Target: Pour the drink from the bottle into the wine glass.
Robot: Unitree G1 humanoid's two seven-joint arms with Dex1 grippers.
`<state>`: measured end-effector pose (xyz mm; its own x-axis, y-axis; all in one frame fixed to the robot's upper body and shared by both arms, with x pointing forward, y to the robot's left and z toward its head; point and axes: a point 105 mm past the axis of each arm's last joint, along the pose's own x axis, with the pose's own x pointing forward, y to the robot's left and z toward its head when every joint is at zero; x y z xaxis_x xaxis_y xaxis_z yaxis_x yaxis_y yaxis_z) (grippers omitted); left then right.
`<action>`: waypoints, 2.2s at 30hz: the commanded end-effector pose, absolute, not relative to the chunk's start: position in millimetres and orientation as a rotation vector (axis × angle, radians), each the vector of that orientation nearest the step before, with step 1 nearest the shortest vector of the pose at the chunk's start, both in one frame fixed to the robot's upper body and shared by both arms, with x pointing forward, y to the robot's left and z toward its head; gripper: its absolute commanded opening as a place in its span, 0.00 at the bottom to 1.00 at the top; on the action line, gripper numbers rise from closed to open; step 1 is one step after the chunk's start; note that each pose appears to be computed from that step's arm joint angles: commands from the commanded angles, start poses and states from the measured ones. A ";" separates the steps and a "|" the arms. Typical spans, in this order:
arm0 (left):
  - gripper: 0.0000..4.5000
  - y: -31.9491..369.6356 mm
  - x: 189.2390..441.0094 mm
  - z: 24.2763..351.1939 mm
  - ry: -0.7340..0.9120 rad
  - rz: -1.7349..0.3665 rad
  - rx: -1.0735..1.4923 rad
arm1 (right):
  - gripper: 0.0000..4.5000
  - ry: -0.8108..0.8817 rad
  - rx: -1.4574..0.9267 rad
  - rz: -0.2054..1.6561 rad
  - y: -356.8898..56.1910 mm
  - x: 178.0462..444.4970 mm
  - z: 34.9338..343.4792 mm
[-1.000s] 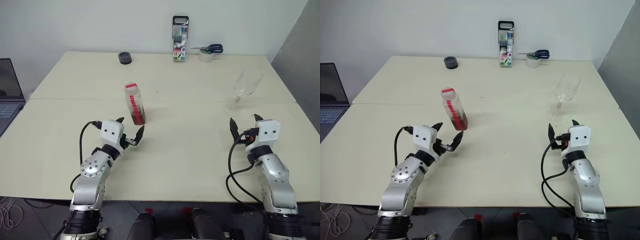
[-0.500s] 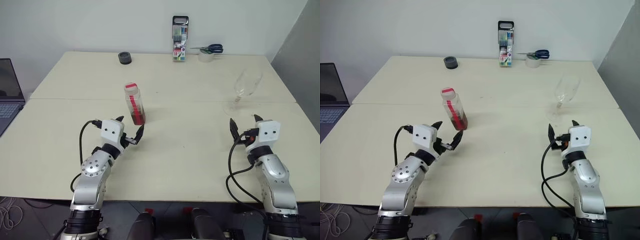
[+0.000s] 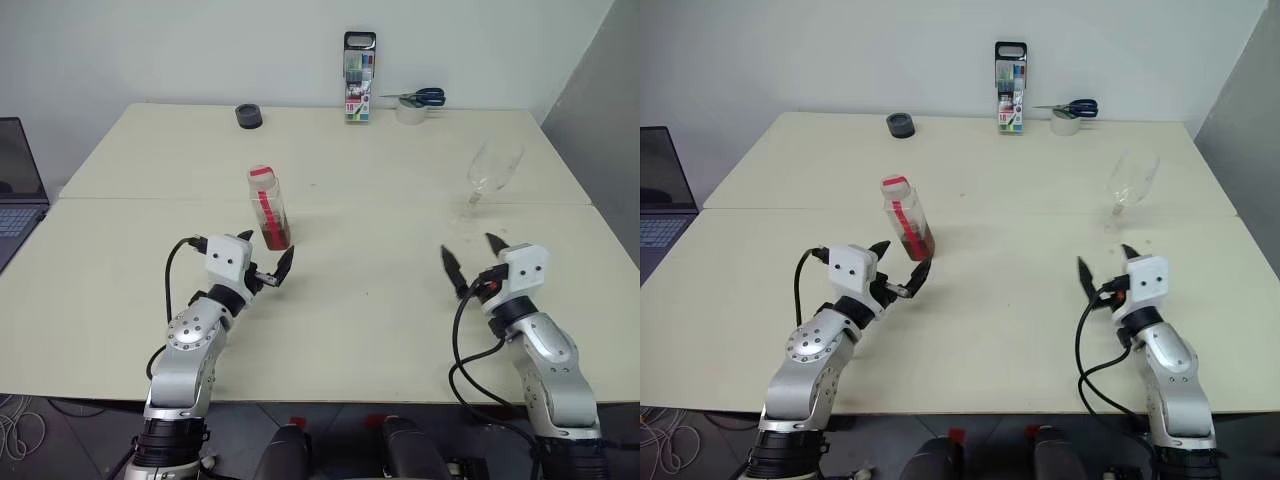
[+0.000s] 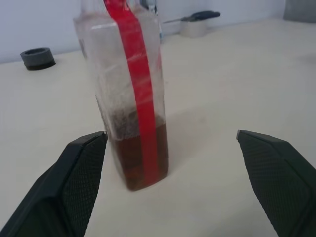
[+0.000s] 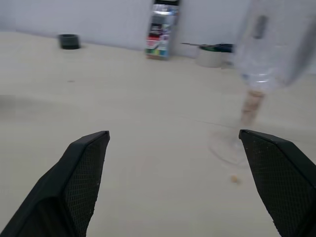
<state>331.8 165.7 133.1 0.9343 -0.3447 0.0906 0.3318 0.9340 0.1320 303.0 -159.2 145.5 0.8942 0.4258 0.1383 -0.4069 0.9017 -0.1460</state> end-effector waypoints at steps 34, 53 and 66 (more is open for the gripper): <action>1.00 153.1 387.9 175.3 -0.228 -0.153 0.092 | 1.00 -0.106 -0.234 0.998 -118.8 277.3 192.7; 1.00 149.7 410.6 190.2 -0.231 -0.117 0.089 | 1.00 -0.102 -0.225 1.069 -106.7 282.3 204.5; 0.42 146.7 403.3 185.2 -0.207 -0.134 0.100 | 1.00 -0.106 -0.225 1.058 -108.9 284.1 203.6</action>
<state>407.9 148.1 172.3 0.9788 -0.1348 0.1542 0.1205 0.9878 0.0988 286.8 -109.8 193.7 0.4983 0.8655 -0.0505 -0.8544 0.4804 -0.1980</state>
